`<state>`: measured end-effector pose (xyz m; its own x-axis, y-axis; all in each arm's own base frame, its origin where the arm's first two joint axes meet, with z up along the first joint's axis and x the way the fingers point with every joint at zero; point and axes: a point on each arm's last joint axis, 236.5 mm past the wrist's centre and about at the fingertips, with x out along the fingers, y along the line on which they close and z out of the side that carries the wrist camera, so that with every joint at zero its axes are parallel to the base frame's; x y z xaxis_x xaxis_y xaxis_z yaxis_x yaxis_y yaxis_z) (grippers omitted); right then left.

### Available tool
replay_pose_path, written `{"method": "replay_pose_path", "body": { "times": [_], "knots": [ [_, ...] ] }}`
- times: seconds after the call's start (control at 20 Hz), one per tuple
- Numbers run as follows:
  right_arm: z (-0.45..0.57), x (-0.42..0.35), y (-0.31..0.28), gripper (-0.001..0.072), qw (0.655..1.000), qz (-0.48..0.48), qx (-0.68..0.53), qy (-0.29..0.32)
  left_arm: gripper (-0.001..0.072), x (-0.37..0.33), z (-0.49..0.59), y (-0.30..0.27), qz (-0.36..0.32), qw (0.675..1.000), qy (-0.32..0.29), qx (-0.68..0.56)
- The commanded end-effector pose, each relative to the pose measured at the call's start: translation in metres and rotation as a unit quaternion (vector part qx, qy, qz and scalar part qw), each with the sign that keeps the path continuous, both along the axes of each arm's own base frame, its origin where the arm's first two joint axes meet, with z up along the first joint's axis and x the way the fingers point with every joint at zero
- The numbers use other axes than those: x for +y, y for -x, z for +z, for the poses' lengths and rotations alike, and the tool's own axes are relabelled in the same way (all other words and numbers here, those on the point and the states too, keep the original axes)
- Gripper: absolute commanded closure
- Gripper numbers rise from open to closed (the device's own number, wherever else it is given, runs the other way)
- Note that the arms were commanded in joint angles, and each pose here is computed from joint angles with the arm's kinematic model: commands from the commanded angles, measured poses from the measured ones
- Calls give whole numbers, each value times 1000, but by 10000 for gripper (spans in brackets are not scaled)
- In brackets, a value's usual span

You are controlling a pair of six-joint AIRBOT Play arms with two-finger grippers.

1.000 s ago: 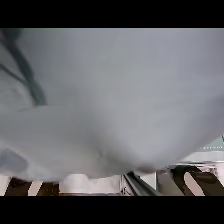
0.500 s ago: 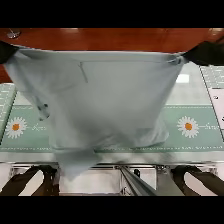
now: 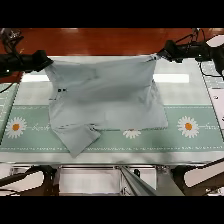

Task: Fold the shirts.

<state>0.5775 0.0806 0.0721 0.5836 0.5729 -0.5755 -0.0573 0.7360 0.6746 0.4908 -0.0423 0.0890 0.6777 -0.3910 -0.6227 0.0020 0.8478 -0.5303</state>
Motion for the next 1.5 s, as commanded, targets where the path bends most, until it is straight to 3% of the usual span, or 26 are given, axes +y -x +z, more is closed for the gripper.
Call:
{"method": "replay_pose_path", "body": {
  "times": [0.0,0.15,0.3,0.4,0.6,0.8,1.0,1.35,1.4,1.45],
  "knots": [
    [-4,-5,-13,81,998,6,26,-52,4,-5,-31,6,-14,998,24,53],
    [9,-45,33,83,995,51,69,-46,5,27,-38,52,-52,989,19,140],
    [-22,-133,136,84,968,83,231,60,6,68,-51,108,-45,972,59,222],
    [-34,-180,187,84,949,30,298,94,6,86,-76,146,2,960,95,263],
    [-65,-197,224,85,965,-109,230,68,6,89,-147,226,67,934,143,322],
    [-101,-147,267,85,967,-116,227,7,6,66,-163,244,87,919,218,316],
    [-123,-120,291,85,962,-104,251,-27,6,37,-180,245,55,926,202,315],
    [-131,-117,301,85,956,-99,274,-30,14,6,-193,230,16,940,139,311],
    [-139,-119,308,85,951,-97,293,-24,237,-1,-192,233,-6,941,134,311],
    [-148,-120,318,85,944,-89,318,-15,676,-6,-191,236,-33,943,127,305]
  ]
}}
